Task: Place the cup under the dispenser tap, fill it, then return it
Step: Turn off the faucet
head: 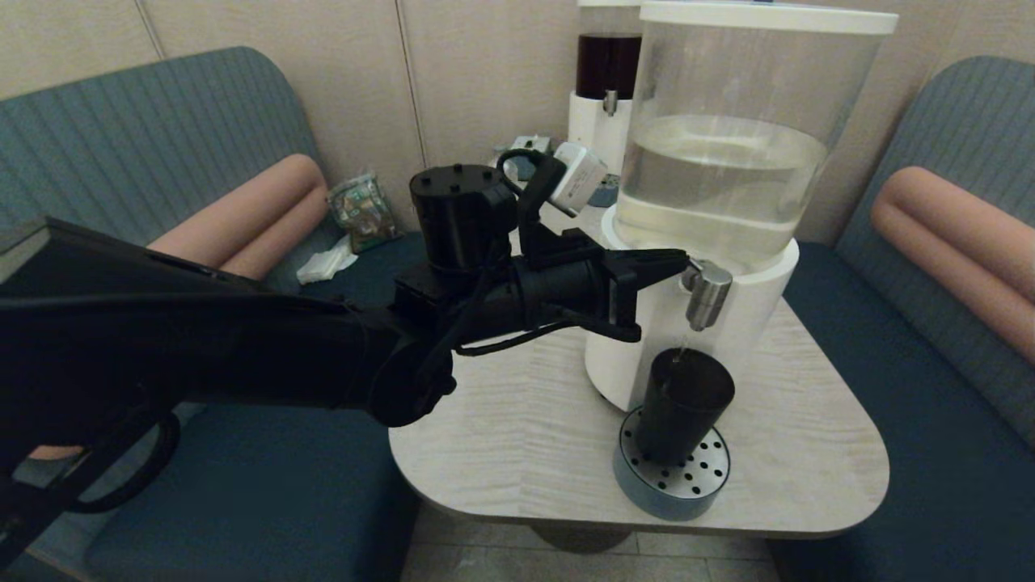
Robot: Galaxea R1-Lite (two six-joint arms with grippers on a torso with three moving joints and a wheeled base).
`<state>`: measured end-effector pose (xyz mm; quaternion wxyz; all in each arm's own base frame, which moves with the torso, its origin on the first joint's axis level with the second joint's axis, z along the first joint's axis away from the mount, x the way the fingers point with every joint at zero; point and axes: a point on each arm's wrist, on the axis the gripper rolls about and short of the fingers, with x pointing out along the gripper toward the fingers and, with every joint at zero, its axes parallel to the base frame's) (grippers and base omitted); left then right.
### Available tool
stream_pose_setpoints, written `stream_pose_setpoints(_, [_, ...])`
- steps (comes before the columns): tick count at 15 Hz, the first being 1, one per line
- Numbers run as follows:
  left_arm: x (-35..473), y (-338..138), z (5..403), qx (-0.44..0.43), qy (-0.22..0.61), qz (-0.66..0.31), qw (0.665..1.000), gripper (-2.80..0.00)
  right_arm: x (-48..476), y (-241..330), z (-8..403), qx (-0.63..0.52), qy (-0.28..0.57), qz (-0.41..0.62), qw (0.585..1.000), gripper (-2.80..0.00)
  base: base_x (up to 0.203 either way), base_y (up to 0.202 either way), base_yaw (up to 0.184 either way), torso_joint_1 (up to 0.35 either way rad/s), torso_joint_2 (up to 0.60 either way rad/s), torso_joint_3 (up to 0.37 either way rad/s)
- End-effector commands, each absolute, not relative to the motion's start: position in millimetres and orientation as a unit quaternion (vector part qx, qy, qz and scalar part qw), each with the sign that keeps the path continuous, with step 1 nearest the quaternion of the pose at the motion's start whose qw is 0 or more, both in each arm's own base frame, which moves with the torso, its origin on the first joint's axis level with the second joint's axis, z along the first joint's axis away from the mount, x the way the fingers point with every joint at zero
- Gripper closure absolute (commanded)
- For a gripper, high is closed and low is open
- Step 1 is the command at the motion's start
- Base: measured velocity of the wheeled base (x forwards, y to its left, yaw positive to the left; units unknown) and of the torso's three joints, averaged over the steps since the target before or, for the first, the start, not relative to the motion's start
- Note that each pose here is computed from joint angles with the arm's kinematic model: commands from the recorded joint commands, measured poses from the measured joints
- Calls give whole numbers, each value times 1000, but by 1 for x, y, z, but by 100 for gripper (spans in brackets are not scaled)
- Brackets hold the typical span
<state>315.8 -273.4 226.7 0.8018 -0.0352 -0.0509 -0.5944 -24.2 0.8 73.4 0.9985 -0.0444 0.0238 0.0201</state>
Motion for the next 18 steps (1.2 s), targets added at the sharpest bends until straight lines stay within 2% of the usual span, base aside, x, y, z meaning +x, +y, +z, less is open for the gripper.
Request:
stream_pose_setpoints(1, [315, -278, 225, -36, -51, -599, 798, 0, -24, 1, 73, -45, 23, 20, 999, 0, 0, 0, 0, 0, 0, 0])
stream_pose_setpoints(14, [311, -307, 224, -38, -48, -623, 780, 0, -24, 1, 73, -45, 23, 20, 999, 0, 0, 0, 0, 0, 0, 0])
stream_pose_setpoints(18, [307, -304, 227, -38, -49, -621, 781, 0, -24, 1, 73, -45, 23, 20, 999, 0, 0, 0, 0, 0, 0, 0])
